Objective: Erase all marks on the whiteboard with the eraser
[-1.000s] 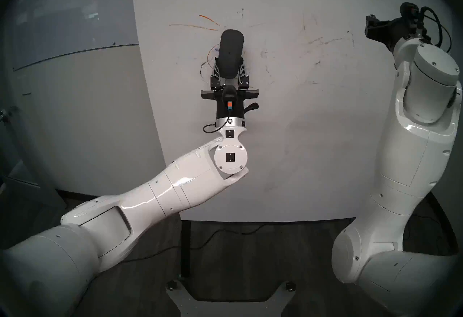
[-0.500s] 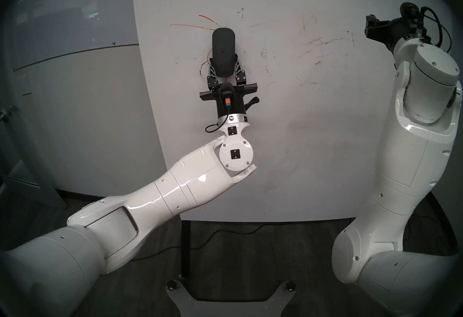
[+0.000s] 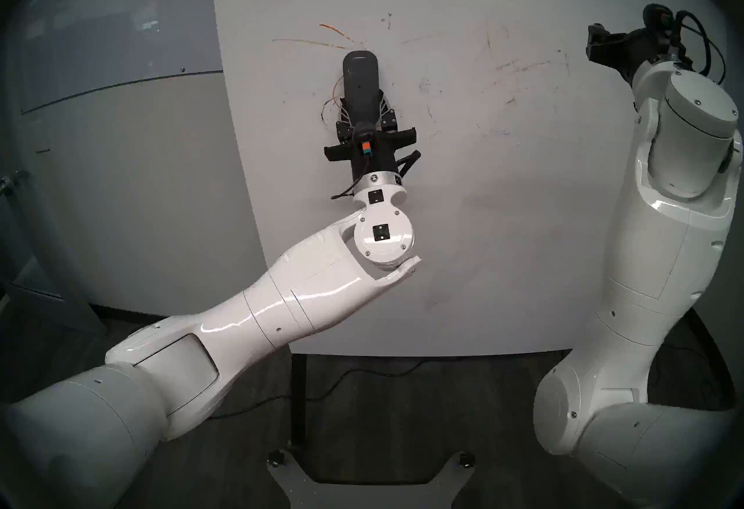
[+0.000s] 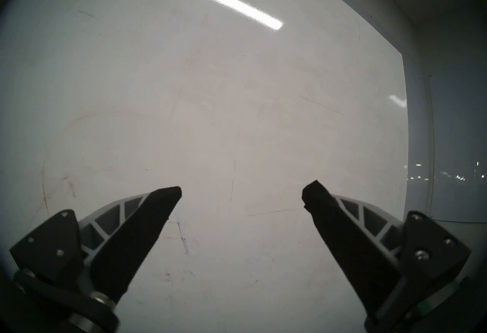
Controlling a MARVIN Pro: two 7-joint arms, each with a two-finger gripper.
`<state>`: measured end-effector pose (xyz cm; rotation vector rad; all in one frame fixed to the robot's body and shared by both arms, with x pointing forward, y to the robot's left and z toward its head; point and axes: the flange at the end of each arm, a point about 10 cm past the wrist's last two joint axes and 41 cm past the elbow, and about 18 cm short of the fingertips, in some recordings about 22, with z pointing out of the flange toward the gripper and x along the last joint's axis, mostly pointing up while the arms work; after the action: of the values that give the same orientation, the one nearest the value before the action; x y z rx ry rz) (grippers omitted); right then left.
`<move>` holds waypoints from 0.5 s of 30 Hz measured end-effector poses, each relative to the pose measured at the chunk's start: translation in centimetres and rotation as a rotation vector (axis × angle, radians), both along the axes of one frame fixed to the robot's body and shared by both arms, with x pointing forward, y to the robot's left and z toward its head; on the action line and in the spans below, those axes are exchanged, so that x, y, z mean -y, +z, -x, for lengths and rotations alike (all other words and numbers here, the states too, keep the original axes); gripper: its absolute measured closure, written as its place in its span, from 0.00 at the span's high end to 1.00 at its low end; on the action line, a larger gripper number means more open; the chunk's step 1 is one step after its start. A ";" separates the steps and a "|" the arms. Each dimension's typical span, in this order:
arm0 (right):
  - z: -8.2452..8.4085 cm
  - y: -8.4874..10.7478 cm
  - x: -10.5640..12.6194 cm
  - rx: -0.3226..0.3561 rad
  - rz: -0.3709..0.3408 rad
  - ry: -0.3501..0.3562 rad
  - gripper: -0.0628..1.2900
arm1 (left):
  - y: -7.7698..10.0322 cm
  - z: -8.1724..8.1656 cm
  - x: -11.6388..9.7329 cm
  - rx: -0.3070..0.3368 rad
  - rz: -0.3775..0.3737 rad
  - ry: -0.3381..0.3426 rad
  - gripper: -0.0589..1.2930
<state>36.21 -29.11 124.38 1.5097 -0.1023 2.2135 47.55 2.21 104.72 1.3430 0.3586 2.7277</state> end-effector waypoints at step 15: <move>0.0 0.0 0.0 0.000 0.000 0.000 0.97 | -0.3 0.0 -0.3 0.040 -0.090 0.004 0.52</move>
<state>36.21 -29.11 124.38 1.5097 -0.1022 2.2135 47.59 2.54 104.44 1.3075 0.2391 2.8005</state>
